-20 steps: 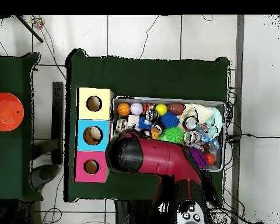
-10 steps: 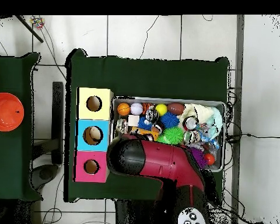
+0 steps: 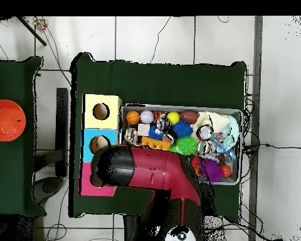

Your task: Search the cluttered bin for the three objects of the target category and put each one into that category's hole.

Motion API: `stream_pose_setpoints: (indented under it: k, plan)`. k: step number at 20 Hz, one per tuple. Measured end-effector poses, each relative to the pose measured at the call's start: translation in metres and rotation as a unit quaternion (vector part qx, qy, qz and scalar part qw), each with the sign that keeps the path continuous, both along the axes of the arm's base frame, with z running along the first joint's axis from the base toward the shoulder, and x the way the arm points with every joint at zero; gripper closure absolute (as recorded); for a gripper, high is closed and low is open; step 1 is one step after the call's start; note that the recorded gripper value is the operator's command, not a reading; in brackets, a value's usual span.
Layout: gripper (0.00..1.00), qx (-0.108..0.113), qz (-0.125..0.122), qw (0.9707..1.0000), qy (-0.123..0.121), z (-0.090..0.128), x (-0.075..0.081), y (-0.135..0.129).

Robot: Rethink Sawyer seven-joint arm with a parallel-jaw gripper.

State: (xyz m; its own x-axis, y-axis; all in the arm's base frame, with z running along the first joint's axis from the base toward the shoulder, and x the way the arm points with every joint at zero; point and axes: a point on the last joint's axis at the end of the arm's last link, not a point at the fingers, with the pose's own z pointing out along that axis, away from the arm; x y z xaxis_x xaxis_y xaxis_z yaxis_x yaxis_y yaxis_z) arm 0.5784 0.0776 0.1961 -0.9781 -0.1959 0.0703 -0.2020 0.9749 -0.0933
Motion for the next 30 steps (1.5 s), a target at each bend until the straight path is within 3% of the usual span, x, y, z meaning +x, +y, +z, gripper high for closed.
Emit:
stream_pose_setpoints:
  k: [6, 12, 24, 30]
  plan:
    - [1.00, -0.003, -0.009, 1.0000, 0.001, 0.011, 0.012, 0.036]
    - [1.00, -0.004, -0.029, 0.9995, -0.010, 0.008, 0.026, 0.060]
    - [1.00, -0.017, -0.071, 0.9972, -0.016, -0.008, 0.041, 0.064]
    - [1.00, -0.022, -0.080, 0.9965, -0.016, -0.016, 0.042, 0.076]
